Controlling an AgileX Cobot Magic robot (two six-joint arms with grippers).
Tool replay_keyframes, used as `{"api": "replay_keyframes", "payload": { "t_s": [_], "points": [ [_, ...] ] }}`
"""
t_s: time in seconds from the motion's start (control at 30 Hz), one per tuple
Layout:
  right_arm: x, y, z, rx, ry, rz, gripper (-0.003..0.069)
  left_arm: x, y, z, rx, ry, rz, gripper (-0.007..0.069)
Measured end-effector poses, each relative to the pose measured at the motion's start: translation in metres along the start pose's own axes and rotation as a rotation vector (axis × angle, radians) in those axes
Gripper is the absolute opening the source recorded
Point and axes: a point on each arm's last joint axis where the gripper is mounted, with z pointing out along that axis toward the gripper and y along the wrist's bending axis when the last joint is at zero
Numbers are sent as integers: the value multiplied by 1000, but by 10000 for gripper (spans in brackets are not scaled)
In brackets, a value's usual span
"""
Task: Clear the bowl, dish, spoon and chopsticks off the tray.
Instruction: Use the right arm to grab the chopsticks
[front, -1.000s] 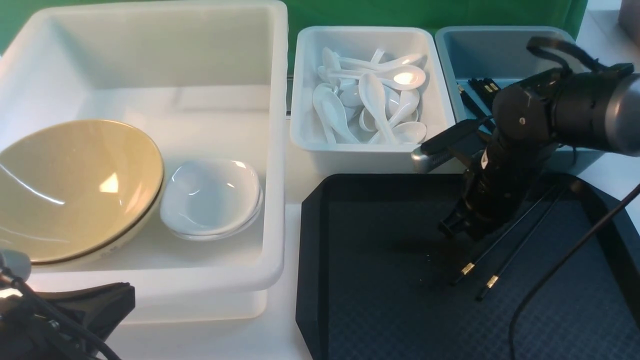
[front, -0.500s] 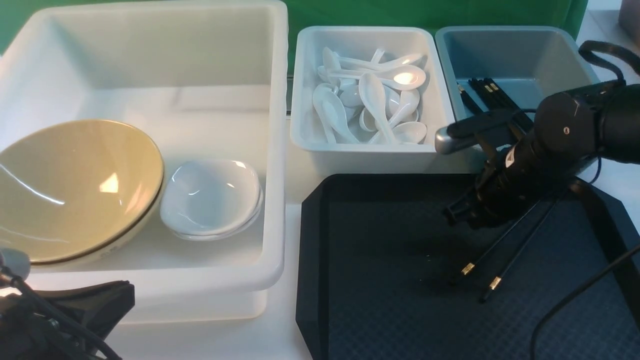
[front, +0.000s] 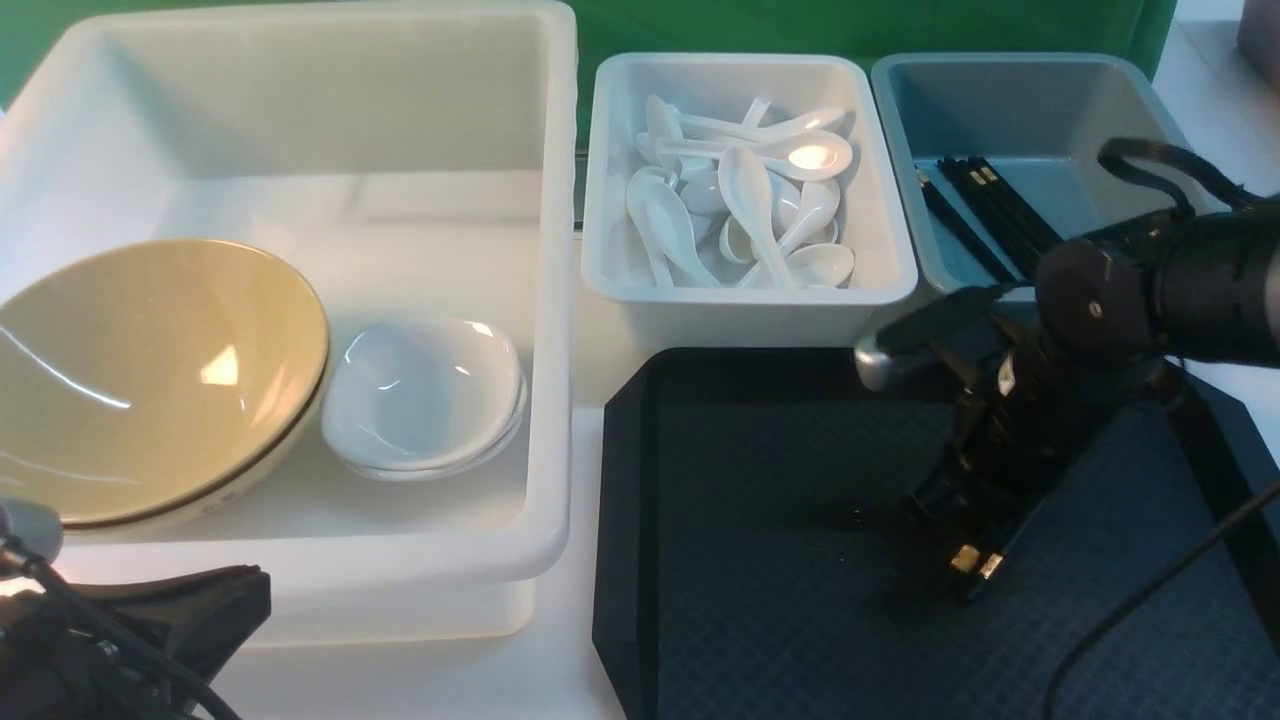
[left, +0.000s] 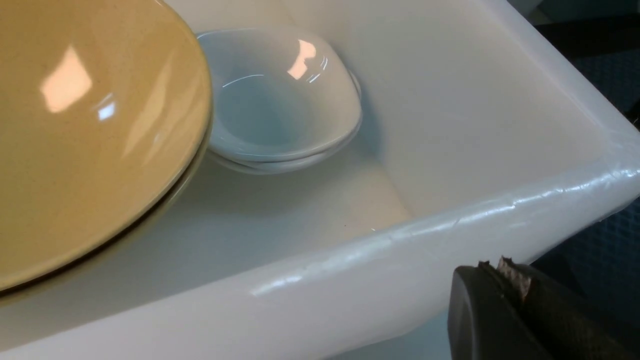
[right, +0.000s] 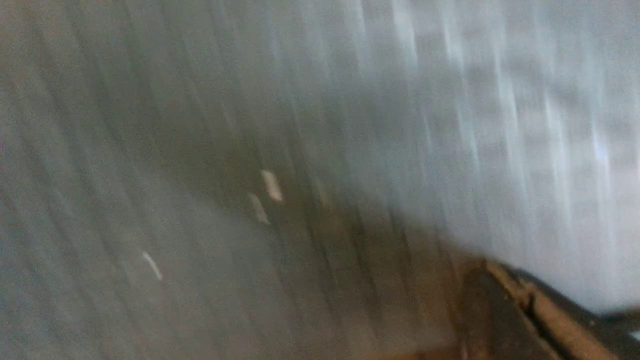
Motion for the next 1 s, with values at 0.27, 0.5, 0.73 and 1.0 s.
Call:
{"api": "replay_keyframes", "payload": {
  "t_s": [0.27,0.5,0.73,1.0],
  "points": [
    [43,-11,-32,144,-36,85,36,0,0,0,0,0,0,-11],
    [51,-51,-57,135,-165,427,141,0,0,0,2,4,0,-11],
    [53,-64,-32,56,-98,575,405,1,0,0,4,7,0,-11],
    [46,-58,-1,-8,-41,543,386,1,0,0,4,6,-1,-11]
  ]
}}
